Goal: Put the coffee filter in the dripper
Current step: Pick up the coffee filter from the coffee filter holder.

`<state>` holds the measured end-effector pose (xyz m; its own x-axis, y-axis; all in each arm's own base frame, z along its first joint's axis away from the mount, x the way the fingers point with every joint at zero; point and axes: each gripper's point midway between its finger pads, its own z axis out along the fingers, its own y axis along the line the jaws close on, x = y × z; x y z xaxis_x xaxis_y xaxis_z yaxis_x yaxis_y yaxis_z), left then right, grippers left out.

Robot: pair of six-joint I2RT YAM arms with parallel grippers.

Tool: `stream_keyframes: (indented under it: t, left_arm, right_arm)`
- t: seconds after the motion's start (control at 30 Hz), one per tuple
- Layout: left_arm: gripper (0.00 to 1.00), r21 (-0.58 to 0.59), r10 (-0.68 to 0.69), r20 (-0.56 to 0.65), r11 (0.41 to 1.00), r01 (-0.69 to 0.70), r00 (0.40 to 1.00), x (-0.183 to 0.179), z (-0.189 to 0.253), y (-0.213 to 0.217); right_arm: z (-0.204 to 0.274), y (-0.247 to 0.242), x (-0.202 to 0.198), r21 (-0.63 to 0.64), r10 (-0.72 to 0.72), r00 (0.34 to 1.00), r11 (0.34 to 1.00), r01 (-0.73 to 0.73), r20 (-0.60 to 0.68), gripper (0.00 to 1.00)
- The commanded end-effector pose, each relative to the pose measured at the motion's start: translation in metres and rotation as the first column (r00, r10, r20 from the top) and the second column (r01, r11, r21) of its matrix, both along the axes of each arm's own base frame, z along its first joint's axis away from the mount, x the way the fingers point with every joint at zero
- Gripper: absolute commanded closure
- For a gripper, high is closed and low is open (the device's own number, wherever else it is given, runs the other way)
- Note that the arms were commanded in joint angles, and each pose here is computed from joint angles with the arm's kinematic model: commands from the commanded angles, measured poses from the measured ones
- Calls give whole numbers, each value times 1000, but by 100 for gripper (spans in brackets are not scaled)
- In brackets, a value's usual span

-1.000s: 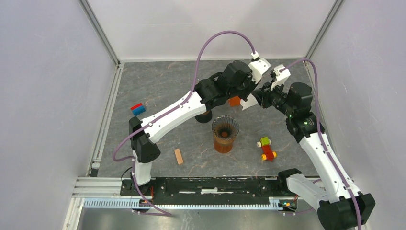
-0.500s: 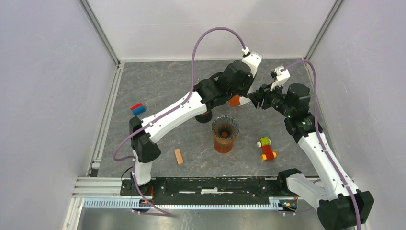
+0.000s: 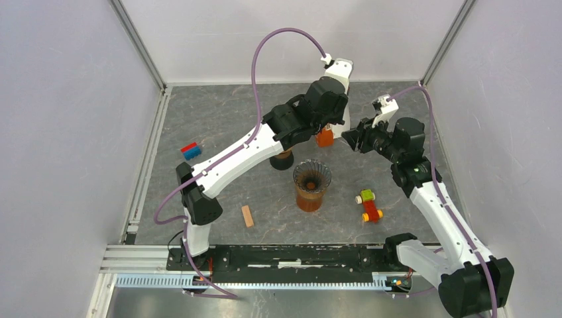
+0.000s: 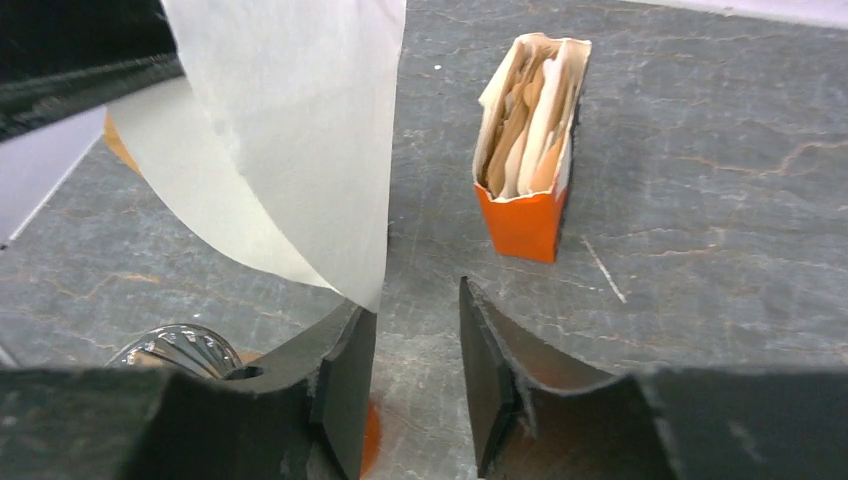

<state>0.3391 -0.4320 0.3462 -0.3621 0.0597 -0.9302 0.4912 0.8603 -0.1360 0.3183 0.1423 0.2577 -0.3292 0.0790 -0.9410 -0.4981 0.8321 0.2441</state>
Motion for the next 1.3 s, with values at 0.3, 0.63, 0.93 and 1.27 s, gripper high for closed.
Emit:
stream_keyframes:
  t: [0.3, 0.63, 0.93, 1.27]
  left_arm:
    - [98, -64, 41, -7, 997, -42, 999, -2, 11, 2]
    - [98, -60, 29, -20, 998, -30, 999, -5, 5, -1]
    - [86, 64, -64, 96, 996, 58, 993, -2, -1, 0]
    - [50, 183, -193, 213, 971, 154, 958, -5, 13, 1]
  right_arm:
    - [34, 16, -3, 86, 87, 991, 992, -96, 103, 74]
    - [38, 9, 0, 49, 64, 989, 996, -71, 131, 87]
    - [50, -4, -1, -95, 56, 979, 995, -38, 194, 100]
    - [46, 4, -9, -194, 113, 973, 978, -74, 202, 100]
